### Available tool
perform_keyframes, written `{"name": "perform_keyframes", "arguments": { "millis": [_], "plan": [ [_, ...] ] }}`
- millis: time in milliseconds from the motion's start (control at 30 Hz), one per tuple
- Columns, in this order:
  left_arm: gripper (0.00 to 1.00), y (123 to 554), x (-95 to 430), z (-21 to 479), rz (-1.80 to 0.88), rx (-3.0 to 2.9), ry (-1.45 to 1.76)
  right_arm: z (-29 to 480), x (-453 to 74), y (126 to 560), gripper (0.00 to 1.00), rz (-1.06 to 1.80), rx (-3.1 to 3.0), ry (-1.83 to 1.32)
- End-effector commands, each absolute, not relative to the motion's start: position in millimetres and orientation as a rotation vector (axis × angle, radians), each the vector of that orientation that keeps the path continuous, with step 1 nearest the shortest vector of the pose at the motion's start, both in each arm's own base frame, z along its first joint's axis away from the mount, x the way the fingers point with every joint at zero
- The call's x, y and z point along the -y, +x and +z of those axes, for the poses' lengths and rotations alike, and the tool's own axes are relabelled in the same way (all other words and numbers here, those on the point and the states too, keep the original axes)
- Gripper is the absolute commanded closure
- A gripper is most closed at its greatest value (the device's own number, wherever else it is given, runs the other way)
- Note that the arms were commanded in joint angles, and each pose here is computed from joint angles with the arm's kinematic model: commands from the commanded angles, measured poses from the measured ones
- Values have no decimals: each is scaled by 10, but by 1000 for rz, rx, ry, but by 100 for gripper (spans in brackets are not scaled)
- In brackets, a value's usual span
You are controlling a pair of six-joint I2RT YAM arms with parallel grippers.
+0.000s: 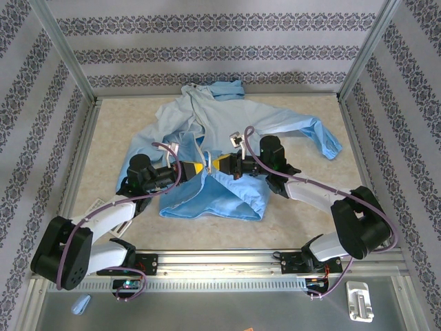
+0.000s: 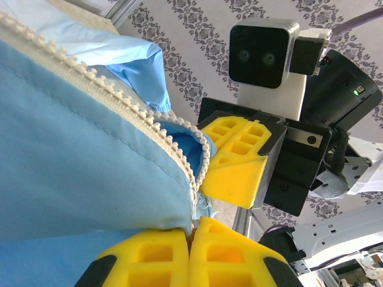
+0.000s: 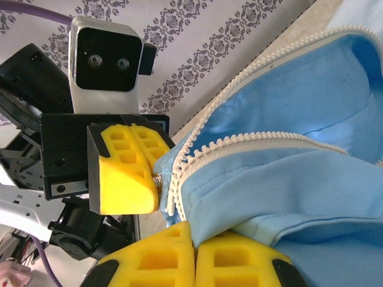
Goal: Zip up the jacket
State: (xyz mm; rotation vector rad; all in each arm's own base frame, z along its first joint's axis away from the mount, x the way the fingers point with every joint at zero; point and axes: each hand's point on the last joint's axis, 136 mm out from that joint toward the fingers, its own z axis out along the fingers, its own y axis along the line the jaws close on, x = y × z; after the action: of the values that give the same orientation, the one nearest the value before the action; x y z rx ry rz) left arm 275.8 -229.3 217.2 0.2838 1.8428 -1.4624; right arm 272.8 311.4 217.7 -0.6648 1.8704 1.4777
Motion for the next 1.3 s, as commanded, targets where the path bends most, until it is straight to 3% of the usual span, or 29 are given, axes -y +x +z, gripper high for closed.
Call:
{"name": "perform_keyframes", "arguments": {
  "millis": [0,1267],
  "plan": [
    [100,2738,2275,2276,-1478,-1764,331,2462,-3161,2749,100,1504,-1749,-722],
    [100,2701,2239,2230,-1528,-1766,283,2467,-3190,2770,100,1519,-1737,-723]
  ]
}}
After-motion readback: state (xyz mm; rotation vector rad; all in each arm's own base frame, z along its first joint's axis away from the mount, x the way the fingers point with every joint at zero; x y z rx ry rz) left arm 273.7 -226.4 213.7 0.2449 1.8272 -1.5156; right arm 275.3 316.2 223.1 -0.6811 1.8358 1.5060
